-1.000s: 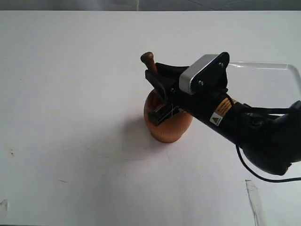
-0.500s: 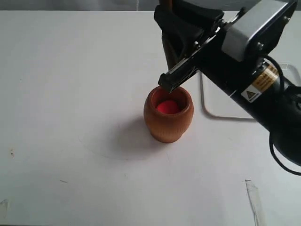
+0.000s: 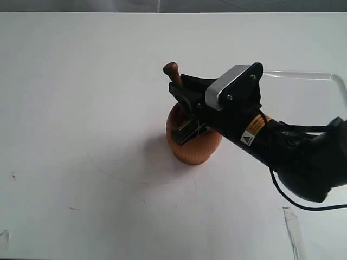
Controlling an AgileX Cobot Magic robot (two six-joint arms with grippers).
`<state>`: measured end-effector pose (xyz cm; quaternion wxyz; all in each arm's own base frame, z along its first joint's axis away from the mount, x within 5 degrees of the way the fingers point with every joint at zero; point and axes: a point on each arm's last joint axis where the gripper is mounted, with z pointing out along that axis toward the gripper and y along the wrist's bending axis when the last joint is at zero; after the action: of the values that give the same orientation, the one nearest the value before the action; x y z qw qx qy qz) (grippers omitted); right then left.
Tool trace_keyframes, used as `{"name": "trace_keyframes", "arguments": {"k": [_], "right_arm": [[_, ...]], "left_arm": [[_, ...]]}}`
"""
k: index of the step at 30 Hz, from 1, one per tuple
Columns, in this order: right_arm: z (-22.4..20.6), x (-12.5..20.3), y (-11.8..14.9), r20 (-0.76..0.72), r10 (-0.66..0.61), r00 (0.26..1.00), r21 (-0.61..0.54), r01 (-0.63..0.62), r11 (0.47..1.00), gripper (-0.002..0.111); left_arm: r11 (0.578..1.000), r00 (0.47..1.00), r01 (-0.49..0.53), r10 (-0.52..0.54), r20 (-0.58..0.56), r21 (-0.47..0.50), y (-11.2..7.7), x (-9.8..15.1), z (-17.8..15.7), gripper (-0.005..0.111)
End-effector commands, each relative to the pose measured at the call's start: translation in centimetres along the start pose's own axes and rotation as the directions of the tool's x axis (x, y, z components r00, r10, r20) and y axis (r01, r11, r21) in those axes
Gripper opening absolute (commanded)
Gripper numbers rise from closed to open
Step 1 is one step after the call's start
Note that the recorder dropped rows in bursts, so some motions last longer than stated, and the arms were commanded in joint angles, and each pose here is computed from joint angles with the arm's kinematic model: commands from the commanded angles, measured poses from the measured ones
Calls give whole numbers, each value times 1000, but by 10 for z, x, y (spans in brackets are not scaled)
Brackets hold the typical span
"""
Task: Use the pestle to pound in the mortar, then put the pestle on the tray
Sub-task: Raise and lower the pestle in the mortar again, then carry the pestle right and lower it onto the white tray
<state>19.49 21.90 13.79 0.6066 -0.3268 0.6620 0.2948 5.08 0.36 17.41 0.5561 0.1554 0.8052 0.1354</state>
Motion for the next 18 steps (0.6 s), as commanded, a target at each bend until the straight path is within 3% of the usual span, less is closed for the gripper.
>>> {"name": "trace_keyframes", "arguments": {"k": [1,8,12,15,18], "right_arm": [[-3,-9,1,28,3,1000,2,-3,1000,0],[-25,-80,1,279,-70,958,31,64,997,0],[-49,-122,-11,406,-180,896,215,98,972,0],[-62,-127,-30,253,-268,930,425,143,894,0],[-68,-112,-51,-11,-287,958,518,251,818,0]], "left_arm": [[1000,1000,12,-12,7,8,-1,0,0,0],[1000,1000,12,-12,7,8,-1,0,0,0],[1000,1000,12,-12,7,8,-1,0,0,0],[1000,1000,12,-12,7,8,-1,0,0,0],[1000,1000,12,-12,7,8,-1,0,0,0]]}}
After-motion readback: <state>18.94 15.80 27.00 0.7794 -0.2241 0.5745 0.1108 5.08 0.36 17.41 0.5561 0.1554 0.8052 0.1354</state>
